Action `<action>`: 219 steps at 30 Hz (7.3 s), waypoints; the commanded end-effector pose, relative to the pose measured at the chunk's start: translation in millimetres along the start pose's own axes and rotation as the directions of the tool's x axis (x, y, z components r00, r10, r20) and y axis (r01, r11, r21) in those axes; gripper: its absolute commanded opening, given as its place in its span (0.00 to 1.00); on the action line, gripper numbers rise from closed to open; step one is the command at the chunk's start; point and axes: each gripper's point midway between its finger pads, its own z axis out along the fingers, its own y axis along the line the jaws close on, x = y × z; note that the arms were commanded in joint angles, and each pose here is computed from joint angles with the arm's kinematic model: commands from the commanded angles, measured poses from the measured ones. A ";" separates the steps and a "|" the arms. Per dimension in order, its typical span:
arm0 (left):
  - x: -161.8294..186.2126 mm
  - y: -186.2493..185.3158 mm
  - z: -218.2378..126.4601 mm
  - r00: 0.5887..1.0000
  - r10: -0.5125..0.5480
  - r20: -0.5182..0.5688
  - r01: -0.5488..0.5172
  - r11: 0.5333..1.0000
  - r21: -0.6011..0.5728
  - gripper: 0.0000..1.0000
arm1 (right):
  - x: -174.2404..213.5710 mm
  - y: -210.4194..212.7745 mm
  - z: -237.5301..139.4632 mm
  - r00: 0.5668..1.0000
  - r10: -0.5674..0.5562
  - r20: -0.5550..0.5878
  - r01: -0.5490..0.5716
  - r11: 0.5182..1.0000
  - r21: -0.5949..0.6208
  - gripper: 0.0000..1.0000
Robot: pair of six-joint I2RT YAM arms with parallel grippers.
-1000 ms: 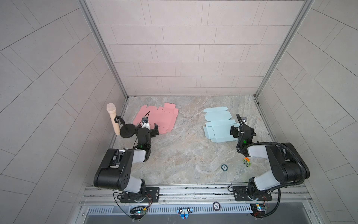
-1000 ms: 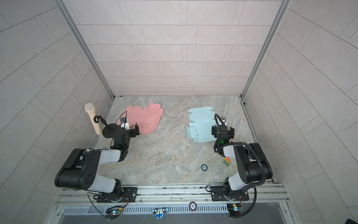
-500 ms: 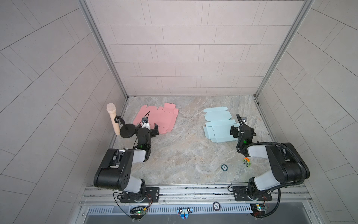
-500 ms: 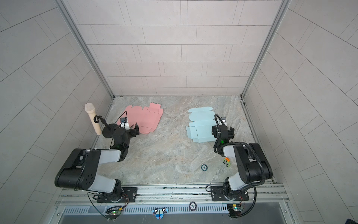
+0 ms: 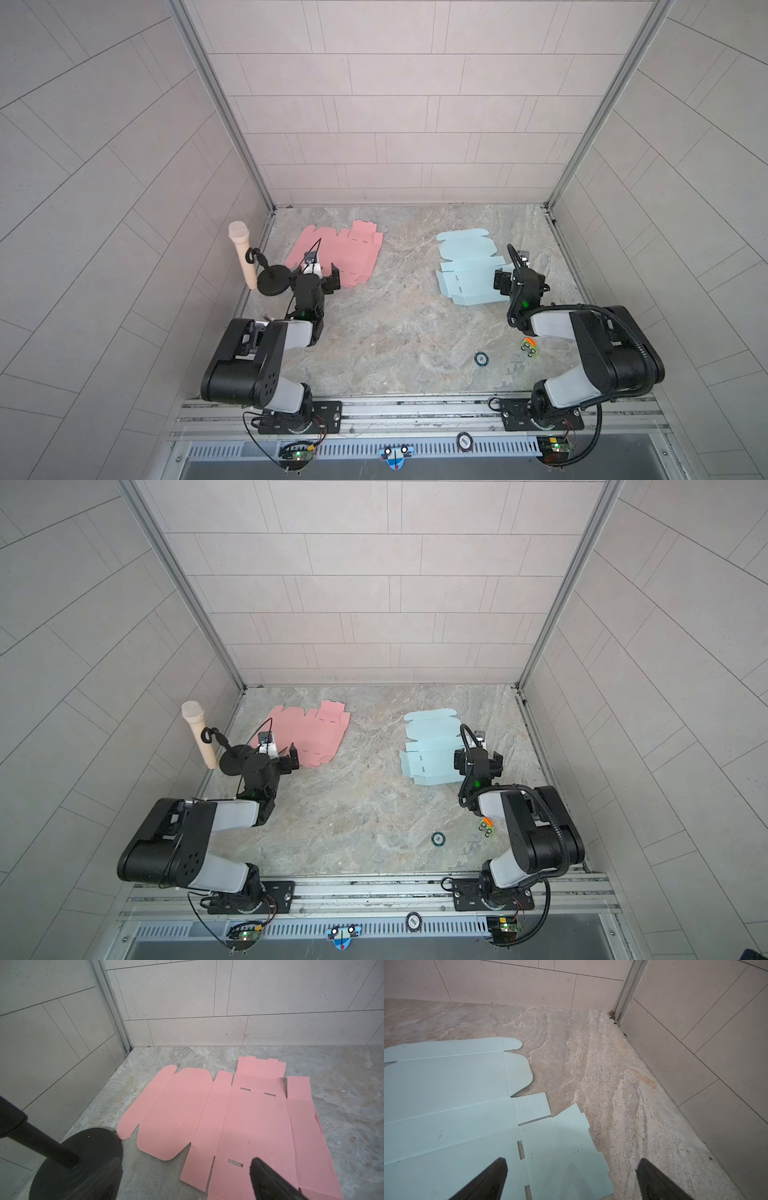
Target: Fold the paper box
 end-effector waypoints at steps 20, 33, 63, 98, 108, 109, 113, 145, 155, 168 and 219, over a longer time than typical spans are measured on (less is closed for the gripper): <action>-36.3 -5.9 -21.7 0.999 0.021 -0.027 -0.022 1.000 -0.014 1.00 | -28.2 -10.0 -25.9 0.999 0.016 -0.028 -0.016 1.000 0.004 1.00; -76.1 -98.9 -87.7 0.875 -0.261 -0.409 0.383 0.889 0.252 1.00 | -36.4 37.7 -72.7 0.920 0.036 -0.389 -0.077 0.993 -0.090 1.00; 13.7 -371.1 -97.1 0.636 -0.024 -0.771 0.587 0.663 0.464 0.83 | 47.7 79.7 -142.8 0.799 0.094 -0.595 -0.296 0.921 -0.253 0.96; 54.5 -403.8 -62.0 0.552 -0.127 -0.824 0.675 0.649 0.352 0.02 | 40.5 69.3 -156.2 0.817 0.151 -0.557 -0.347 0.899 -0.266 0.89; 18.4 -343.7 -78.6 0.578 -0.265 -0.771 0.708 0.634 0.313 0.00 | 34.5 76.6 -160.6 0.812 0.149 -0.564 -0.370 0.879 -0.300 0.87; 15.9 -330.2 -80.7 0.576 -0.301 -0.760 0.717 0.632 0.294 0.00 | 33.3 78.9 -161.6 0.809 0.154 -0.567 -0.382 0.871 -0.308 0.87; 15.3 -289.2 -87.2 0.539 -0.449 -0.712 0.776 0.593 0.213 0.00 | 30.5 94.1 -165.0 0.775 0.198 -0.599 -0.468 0.818 -0.335 0.88; 54.1 -305.8 -148.6 0.392 -0.533 -0.750 0.883 0.447 0.144 0.00 | 78.9 119.1 -133.5 0.524 0.590 -0.614 -0.777 0.627 -0.060 0.72; 56.1 -314.8 -168.3 0.387 -0.514 -0.766 0.890 0.426 0.163 0.02 | 94.5 117.3 -127.0 0.512 0.601 -0.614 -0.772 0.635 -0.023 0.62; 69.0 -319.7 -175.3 0.389 -0.476 -0.789 0.881 0.442 0.168 0.05 | 102.0 100.4 -125.6 0.536 0.612 -0.581 -0.743 0.669 0.020 0.38; 24.9 -300.6 -180.4 0.773 0.201 -0.602 0.348 0.658 0.667 0.69 | 99.5 80.3 -153.7 0.561 0.426 -0.710 -0.639 0.768 -0.044 0.65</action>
